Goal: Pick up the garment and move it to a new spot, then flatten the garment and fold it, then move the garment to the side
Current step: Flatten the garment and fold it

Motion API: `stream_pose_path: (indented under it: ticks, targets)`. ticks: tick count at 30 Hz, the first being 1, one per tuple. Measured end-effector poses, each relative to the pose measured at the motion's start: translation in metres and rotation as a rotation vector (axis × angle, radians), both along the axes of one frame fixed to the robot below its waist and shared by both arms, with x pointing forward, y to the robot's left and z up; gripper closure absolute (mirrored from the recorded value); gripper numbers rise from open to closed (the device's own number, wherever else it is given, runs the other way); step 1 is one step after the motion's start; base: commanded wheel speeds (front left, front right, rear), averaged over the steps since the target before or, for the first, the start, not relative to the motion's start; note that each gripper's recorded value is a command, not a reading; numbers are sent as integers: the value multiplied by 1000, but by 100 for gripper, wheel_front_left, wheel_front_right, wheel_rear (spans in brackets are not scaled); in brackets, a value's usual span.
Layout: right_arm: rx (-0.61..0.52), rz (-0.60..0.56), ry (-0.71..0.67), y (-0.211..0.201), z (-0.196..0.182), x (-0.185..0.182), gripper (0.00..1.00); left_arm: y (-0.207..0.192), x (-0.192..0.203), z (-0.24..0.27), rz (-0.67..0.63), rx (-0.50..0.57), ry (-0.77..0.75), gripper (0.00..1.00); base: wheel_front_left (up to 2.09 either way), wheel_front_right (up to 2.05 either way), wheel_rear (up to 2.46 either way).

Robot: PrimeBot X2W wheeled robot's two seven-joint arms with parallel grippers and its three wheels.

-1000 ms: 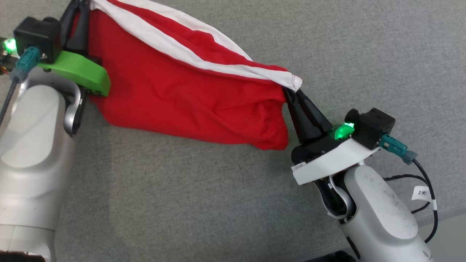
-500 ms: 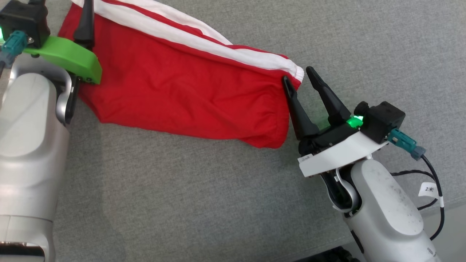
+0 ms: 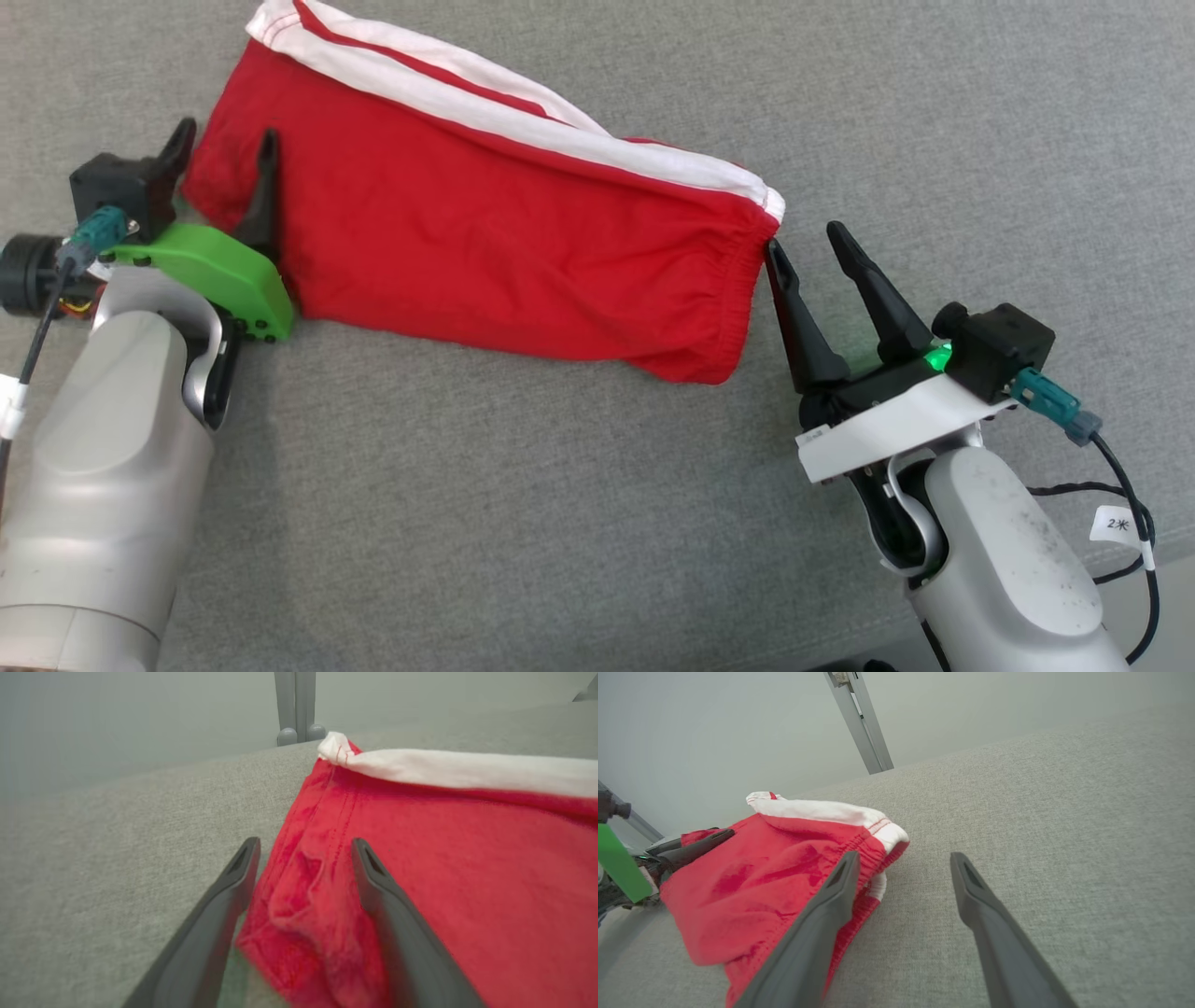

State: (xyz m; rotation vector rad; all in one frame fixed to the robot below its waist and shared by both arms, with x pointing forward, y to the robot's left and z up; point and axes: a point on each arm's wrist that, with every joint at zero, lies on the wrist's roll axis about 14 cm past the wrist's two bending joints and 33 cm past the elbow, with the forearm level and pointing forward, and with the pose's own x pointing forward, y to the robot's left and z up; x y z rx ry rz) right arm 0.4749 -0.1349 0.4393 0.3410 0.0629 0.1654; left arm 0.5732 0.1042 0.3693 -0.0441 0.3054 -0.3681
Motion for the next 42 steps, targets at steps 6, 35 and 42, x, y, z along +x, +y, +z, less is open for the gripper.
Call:
stream_pose_path:
  ticks: [6, 35, 42]
  targets:
    - [-8, 2, -1, 0, 2, -4, 0, 8, -6, -13, 33, 10, 114, 16, 0, 0, 0]
    - [-82, 33, 10, 11, 15, -52, 0, 53, -128, 4, 288, -121, 145, 100, 0, 0, 0]
    - [-116, 98, -19, 32, 22, -52, 0, 65, -156, 12, 356, -133, 104, 0, 0, 0, 0]
